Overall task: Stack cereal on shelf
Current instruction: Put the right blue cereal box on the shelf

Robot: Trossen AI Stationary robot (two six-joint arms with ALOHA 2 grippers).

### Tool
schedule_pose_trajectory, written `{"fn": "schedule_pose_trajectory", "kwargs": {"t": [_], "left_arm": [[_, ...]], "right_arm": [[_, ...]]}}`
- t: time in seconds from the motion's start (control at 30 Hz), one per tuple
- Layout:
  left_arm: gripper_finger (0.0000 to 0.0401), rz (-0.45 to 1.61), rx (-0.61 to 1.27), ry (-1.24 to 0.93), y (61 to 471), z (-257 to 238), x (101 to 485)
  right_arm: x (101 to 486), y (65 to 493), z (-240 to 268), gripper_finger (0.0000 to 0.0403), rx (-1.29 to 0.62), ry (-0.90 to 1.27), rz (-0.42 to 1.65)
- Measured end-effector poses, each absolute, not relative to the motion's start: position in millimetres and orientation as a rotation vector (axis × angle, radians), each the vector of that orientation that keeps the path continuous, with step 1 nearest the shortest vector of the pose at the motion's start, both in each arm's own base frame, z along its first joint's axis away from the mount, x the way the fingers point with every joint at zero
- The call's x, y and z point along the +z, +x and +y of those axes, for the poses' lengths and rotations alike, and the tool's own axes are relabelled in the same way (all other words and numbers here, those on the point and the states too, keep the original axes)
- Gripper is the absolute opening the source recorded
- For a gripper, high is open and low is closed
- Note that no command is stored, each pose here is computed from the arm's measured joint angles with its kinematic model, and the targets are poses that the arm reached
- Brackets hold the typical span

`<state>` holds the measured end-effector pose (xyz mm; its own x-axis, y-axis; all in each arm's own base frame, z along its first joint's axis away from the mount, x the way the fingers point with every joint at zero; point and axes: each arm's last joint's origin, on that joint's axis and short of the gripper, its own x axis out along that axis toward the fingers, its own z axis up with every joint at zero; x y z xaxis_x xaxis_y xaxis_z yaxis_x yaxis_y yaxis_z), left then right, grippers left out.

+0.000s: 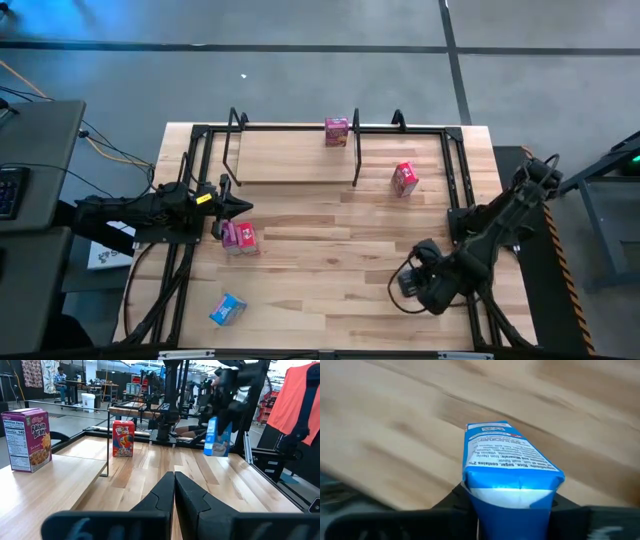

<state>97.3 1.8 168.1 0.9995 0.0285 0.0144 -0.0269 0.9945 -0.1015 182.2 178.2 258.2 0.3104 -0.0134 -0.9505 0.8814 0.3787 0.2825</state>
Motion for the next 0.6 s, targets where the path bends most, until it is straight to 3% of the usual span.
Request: {"fn": "schedule_pose_trajectory", "kwargs": {"t": [0.33,0.6], "left_arm": [[0.0005,-0.016,0.028,-0.101,97.3,1.8,168.2],[0.0005,-0.016,0.028,-0.102,97.3,1.8,168.2]], "right_arm": [[324.0,266.1,121.2,0.0084,-0.206,0.876,0.679],[377.0,329.9,47.9,0.0084,-0.255,0.465,0.608]]}}
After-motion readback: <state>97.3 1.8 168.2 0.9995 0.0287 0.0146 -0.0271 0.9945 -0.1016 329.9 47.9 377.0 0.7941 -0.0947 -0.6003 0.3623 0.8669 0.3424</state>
